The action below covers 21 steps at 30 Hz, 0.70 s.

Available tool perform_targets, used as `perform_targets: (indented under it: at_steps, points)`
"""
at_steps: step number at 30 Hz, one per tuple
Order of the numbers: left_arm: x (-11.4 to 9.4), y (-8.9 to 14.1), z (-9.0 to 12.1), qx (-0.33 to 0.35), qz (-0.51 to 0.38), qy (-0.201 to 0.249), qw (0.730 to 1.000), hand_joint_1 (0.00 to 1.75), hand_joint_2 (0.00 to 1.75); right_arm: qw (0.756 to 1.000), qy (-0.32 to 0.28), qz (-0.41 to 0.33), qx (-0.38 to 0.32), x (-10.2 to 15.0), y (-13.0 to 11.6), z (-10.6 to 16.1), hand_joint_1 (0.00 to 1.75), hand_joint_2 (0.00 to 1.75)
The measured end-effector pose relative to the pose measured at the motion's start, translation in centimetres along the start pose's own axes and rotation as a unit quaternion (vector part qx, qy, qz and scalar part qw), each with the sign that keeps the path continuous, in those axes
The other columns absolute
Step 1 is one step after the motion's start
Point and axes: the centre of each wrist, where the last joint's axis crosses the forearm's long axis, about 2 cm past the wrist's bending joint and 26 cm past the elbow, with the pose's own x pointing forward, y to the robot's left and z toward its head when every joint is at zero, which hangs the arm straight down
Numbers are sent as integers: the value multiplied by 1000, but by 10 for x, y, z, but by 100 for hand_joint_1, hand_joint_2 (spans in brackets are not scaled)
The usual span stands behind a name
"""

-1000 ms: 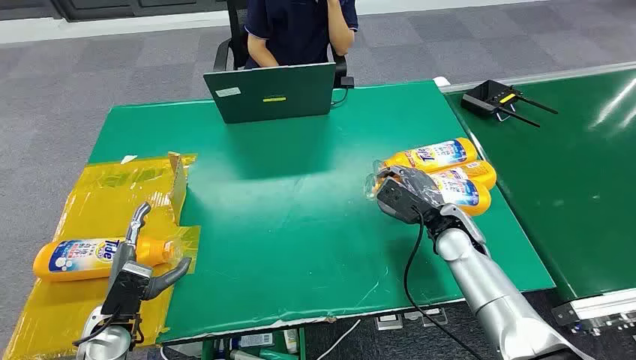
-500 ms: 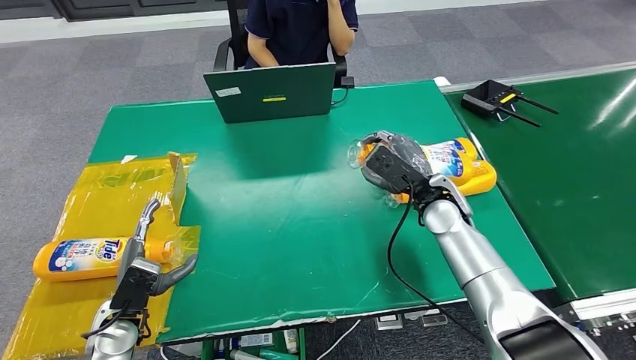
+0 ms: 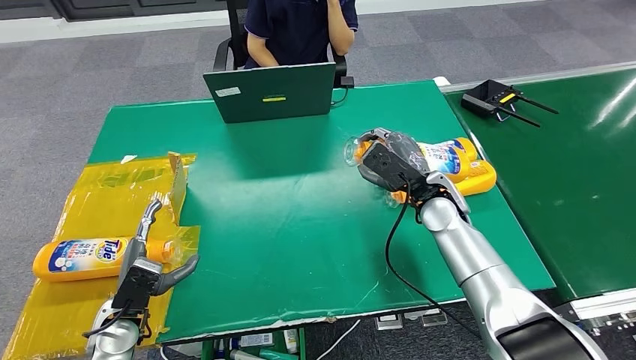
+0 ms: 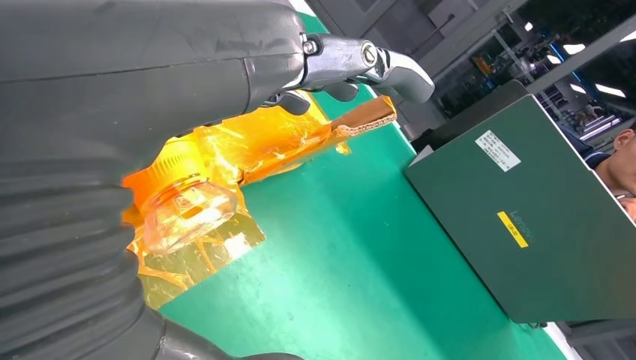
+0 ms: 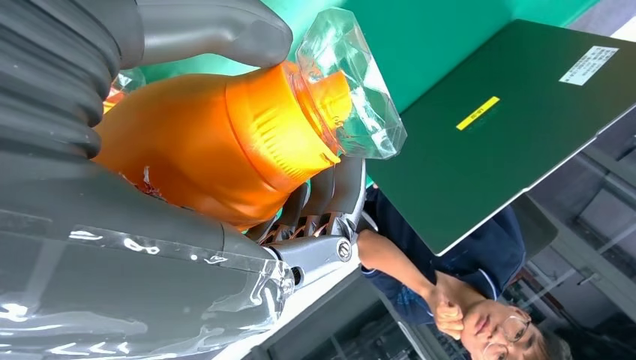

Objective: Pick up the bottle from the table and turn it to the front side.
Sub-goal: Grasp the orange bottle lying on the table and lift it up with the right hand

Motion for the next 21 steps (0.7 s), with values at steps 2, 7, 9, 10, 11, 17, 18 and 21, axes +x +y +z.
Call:
perform_targets:
  at_steps: [2, 7, 9, 10, 11, 17, 18, 21]
  points:
    - [0, 0, 0, 0, 0, 0, 1000, 0, 175, 1000, 0, -2, -1, 0, 0, 0, 175, 175]
    - [0, 0, -1, 1, 1, 0, 1000, 0, 175, 1000, -6, -19, -15, 6, 1, -7, 175, 175]
    - [0, -1, -2, 0, 2, -1, 1000, 0, 175, 999, -13, -29, -26, 10, 2, -11, 175, 175]
    - [0, -1, -2, 0, 2, -2, 1000, 0, 175, 999, -17, -35, -31, 11, 3, -13, 175, 175]
    - [0, -2, -3, -1, 2, -2, 1000, 0, 175, 998, -21, -41, -35, 13, 4, -14, 175, 175]
    - [2, -3, -12, 0, 1, -9, 1000, 0, 175, 992, -50, -100, -51, 22, 19, -18, 175, 175]
    - [2, -3, -14, -1, 1, -10, 1000, 0, 175, 990, -58, -117, -55, 24, 22, -18, 175, 175]
    - [2, -3, -15, -2, 1, -11, 1000, 0, 175, 982, -73, -161, -64, 32, 34, -19, 175, 175]
